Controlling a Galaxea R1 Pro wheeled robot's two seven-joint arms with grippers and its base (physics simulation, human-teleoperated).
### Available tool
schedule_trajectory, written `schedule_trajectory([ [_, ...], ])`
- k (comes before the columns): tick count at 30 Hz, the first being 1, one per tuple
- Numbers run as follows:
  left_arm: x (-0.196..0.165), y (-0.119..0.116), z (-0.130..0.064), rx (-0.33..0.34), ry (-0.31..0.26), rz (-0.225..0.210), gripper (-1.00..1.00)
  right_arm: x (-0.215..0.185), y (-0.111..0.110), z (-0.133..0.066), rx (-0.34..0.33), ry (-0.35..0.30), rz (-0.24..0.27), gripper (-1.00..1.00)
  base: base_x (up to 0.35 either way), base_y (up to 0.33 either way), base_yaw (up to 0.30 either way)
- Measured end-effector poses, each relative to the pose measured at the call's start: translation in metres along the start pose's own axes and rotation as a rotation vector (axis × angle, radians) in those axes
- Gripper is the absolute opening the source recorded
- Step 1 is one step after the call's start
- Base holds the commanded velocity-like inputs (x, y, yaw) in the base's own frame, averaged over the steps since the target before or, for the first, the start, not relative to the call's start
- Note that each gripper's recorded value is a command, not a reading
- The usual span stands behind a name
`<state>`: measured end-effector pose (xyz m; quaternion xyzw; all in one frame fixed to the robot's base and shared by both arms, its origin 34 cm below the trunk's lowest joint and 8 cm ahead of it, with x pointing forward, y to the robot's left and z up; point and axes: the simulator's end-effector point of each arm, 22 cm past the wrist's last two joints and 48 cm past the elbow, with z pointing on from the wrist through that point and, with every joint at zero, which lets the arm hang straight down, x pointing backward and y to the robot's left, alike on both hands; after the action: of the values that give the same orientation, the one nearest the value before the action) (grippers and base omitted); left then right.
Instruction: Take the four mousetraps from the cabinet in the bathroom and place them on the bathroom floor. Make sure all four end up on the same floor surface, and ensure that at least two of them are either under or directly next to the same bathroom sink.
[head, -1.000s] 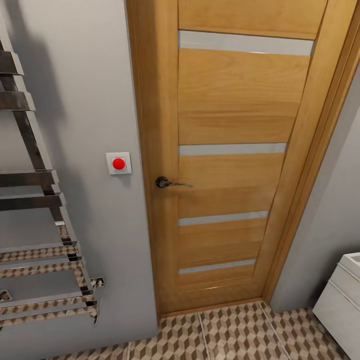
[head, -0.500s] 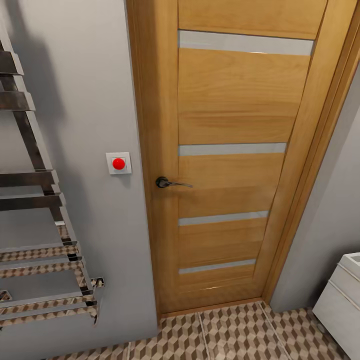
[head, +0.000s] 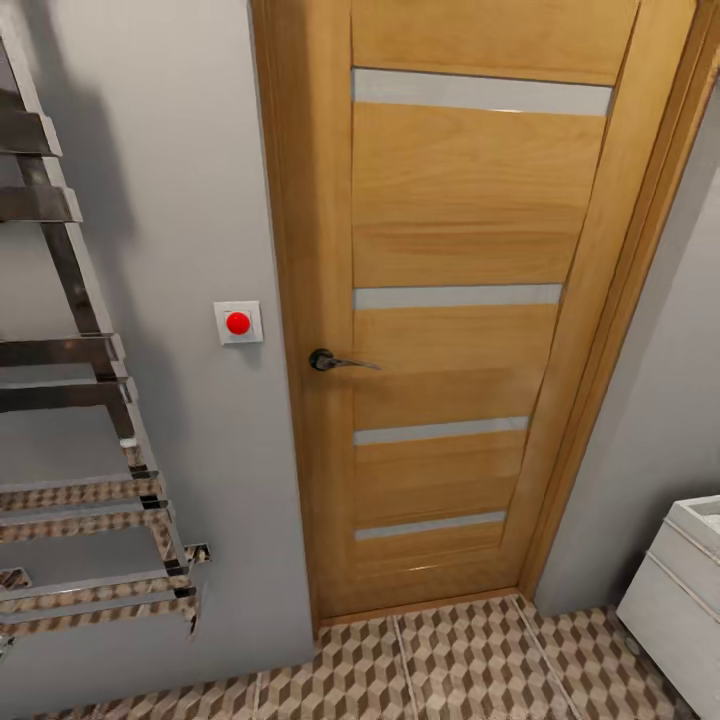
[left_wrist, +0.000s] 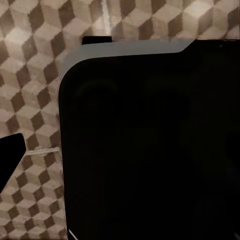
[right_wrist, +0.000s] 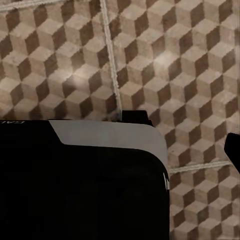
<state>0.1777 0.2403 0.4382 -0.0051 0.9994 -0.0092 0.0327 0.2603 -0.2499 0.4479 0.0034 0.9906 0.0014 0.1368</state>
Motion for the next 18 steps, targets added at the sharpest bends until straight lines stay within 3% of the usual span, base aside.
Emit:
schedule_trajectory([
  [11, -0.0001, 0.0008, 0.0, -0.002, 0.0, 0.0, 1.0, -0.0005, -0.0009, 0.0, 0.0, -0.002, 0.0, 1.0, -0.264, -0.122, 0.0],
  [18, 0.0, 0.0011, -0.0001, -0.002, 0.0, 0.0, 1.0, -0.0004, -0.0011, -0.0001, 0.001, -0.002, 0.0, 1.0, -0.108, -0.039, 0.0],
])
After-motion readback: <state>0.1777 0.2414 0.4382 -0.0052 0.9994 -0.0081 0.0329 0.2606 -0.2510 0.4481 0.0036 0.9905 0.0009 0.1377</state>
